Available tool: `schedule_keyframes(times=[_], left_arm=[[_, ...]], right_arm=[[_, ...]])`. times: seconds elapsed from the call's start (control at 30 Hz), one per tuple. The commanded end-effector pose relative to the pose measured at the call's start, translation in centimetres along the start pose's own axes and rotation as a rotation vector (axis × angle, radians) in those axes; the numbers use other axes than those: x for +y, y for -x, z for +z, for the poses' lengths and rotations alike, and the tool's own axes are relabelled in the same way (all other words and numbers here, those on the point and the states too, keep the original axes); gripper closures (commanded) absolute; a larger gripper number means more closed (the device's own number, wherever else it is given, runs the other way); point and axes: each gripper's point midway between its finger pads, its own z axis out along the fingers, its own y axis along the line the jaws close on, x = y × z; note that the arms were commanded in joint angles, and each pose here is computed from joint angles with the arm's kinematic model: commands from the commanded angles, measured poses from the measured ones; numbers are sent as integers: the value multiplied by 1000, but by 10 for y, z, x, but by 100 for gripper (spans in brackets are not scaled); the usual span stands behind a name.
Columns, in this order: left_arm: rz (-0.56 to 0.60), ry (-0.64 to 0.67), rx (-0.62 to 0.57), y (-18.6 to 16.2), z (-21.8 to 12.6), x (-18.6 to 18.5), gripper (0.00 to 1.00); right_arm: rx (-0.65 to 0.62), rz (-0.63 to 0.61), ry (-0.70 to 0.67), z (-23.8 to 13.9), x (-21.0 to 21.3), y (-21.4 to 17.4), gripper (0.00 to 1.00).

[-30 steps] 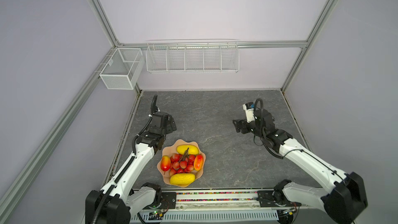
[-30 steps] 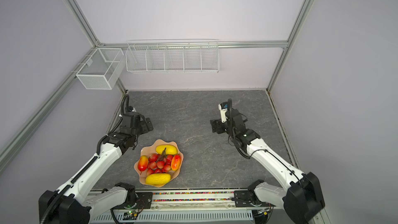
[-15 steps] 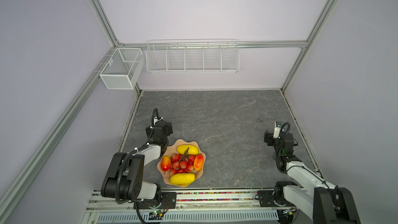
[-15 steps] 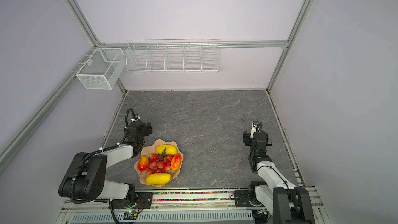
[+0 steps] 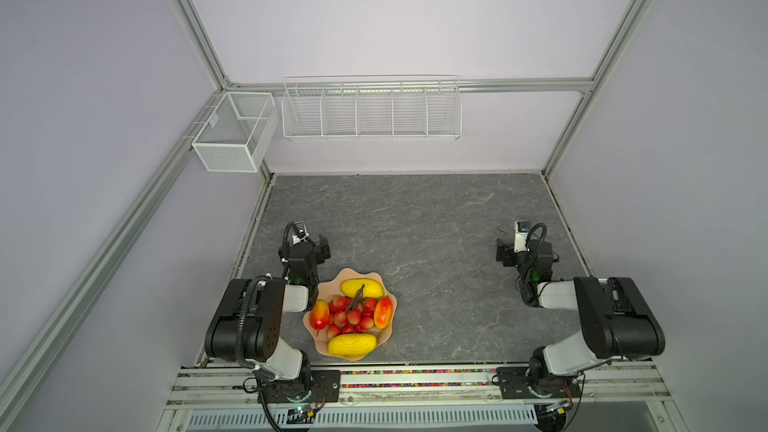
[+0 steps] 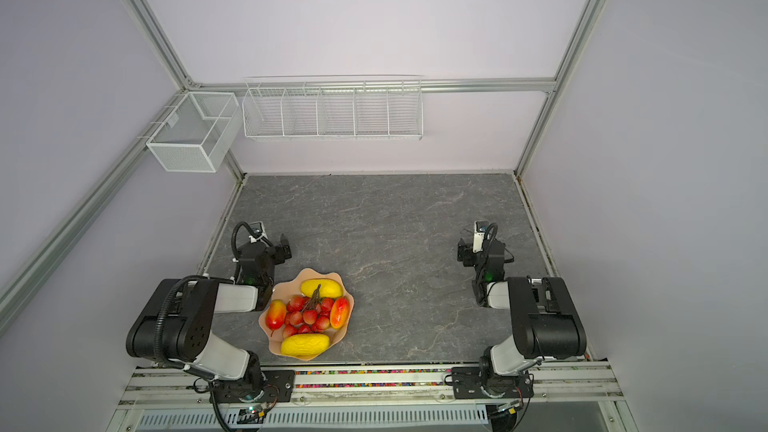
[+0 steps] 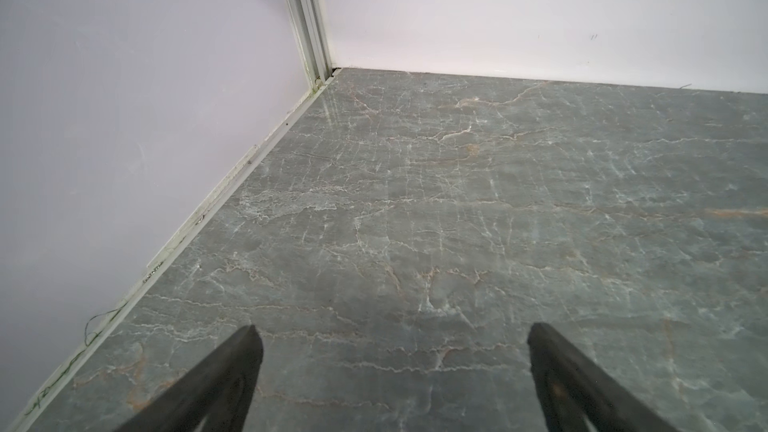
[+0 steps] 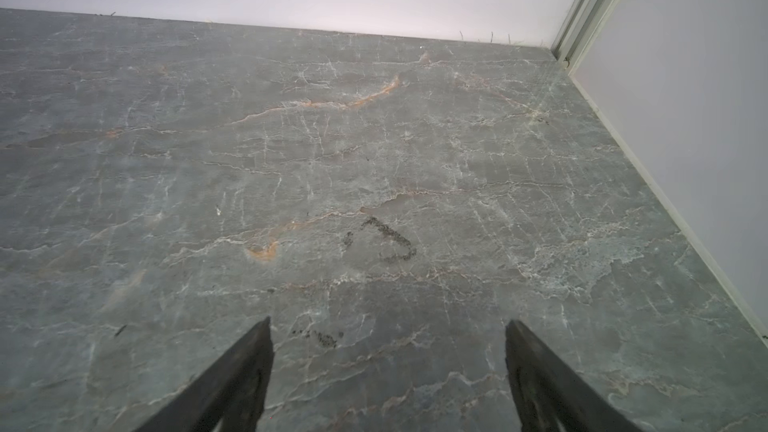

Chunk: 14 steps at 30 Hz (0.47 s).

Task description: Place and organize the fake fruits in the fruit bowl

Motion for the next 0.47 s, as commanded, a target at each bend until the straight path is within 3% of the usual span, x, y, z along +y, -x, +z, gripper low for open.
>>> schedule_keyframes(times=[0.0, 0.43], left_arm=[[-22, -15, -61, 21, 3, -1, 1], [-28, -1, -59, 20, 4, 1, 1]], right_arm=[[-53, 9, 19, 0, 2, 14, 12], [-35, 16, 32, 0, 2, 12, 12]])
